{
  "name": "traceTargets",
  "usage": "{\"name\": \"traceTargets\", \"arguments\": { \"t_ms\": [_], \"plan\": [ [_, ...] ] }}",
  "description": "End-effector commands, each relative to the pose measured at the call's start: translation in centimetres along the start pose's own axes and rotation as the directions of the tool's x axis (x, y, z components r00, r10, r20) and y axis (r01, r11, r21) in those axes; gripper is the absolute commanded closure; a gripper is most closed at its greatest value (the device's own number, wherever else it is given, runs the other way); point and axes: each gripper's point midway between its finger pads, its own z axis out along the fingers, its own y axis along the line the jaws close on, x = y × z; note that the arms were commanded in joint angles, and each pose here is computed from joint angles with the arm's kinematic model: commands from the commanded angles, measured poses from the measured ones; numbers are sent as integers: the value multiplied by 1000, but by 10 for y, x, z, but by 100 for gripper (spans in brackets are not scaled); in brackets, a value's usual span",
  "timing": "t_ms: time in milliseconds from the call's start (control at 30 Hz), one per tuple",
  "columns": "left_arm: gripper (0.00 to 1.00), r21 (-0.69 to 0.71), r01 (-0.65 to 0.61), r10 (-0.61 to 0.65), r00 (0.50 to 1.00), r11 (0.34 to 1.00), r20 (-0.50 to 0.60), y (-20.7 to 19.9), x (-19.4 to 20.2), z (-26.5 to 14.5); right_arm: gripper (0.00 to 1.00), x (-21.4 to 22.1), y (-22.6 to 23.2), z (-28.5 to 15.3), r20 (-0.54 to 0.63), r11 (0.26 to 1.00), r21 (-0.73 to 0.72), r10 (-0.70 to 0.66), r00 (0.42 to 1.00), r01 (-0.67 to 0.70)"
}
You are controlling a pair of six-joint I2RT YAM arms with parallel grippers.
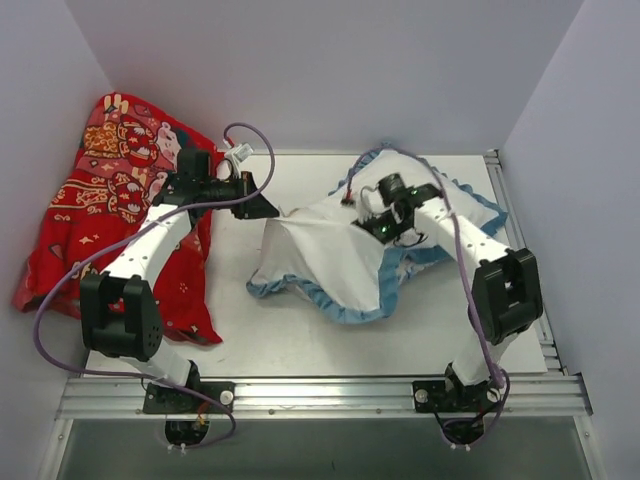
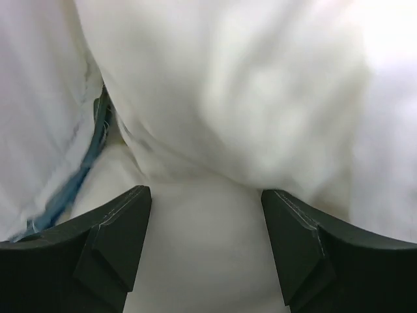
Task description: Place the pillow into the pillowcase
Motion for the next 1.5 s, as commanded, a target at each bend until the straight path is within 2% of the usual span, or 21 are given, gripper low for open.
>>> {"name": "traceTargets", "arguments": {
  "t_ms": [0, 33, 67, 167, 267, 367, 567, 700, 767, 833, 900, 933, 1000, 1033, 1100, 1133, 1200, 1300, 1367, 1400, 1467],
  "plan": [
    [100, 58, -304, 295, 947, 951, 124, -40, -26, -23, 29, -35, 8, -72, 115, 988, -41, 153, 982, -149],
    [100, 69, -333, 325, 939, 940, 113, -46, -19, -23, 29, -67, 8, -97, 208, 993, -30, 116, 971, -112],
    [100, 72, -415, 407, 908, 907, 104, -49, -13, -23, 29, -80, 11, -105, 242, 993, -39, 116, 963, -110],
    [100, 112, -498, 497, 867, 860, 42, -67, 11, -19, 29, -126, 19, -121, 314, 993, -73, 114, 943, -96],
    [100, 120, -539, 542, 840, 834, 5, -69, 24, -19, 27, -144, 15, -111, 305, 993, -84, 108, 946, -86],
    [100, 100, -581, 586, 810, 807, -20, -65, 31, -22, 26, -143, 0, -97, 269, 997, -4, 74, 960, -75],
    [100, 45, -610, 612, 787, 791, -77, -42, 40, -19, 32, -162, -12, -43, 247, 993, 26, 106, 963, -116],
    [100, -65, -587, 583, 810, 807, -64, -20, 12, -17, 42, -108, -15, 33, 26, 987, 17, 158, 987, -158],
    [100, -76, -582, 580, 813, 810, -49, -14, -1, -13, 43, -89, -13, 49, -35, 987, 15, 163, 986, -163],
    [100, -89, -590, 589, 807, 803, -38, -15, -14, -13, 55, -64, -11, 66, -108, 988, 18, 153, 982, -152],
    [100, -126, -587, 588, 808, 799, -37, -9, -23, -14, 59, -44, -10, 68, -154, 994, 22, 110, 982, -108],
    [100, -143, -581, 582, 812, 801, -34, -6, -26, -15, 60, -18, -9, 72, -215, 993, 23, 117, 970, -115],
    [100, -192, -564, 573, 819, 803, -8, 7, -39, -22, 65, 2, -8, 61, -237, 998, 21, 58, 970, -54],
    [100, -204, -546, 559, 829, 813, 7, 10, -42, -25, 69, 29, -9, 59, -281, 996, 11, 85, 956, -85],
    [100, -223, -540, 559, 829, 812, 27, 17, -49, -32, 72, 39, 3, 42, -269, 994, -58, 78, 960, -97],
    [100, -164, -547, 560, 828, 821, 40, 10, -42, -30, 72, 43, 4, 37, -264, 993, -88, 55, 963, -81],
    [100, -94, -557, 562, 826, 825, 45, -4, -31, -32, 69, 30, 1, 17, -221, 992, -87, 66, 973, -87],
    [100, 56, -571, 572, 821, 819, -1, -34, 12, -23, 54, -33, -6, -18, -48, 992, -74, 97, 994, -100],
    [100, 158, -628, 643, 762, 762, -69, -55, 56, -9, 42, -68, -9, -32, 30, 991, -58, 121, 992, -119],
    [100, 194, -646, 668, 739, 739, -85, -63, 70, -5, 39, -102, -9, -50, 113, 997, -28, 76, 991, -74],
    [100, 268, -682, 726, 678, 681, -119, -74, 99, 1, 29, -126, -12, -59, 161, 997, 4, 71, 984, -73]
  ]
}}
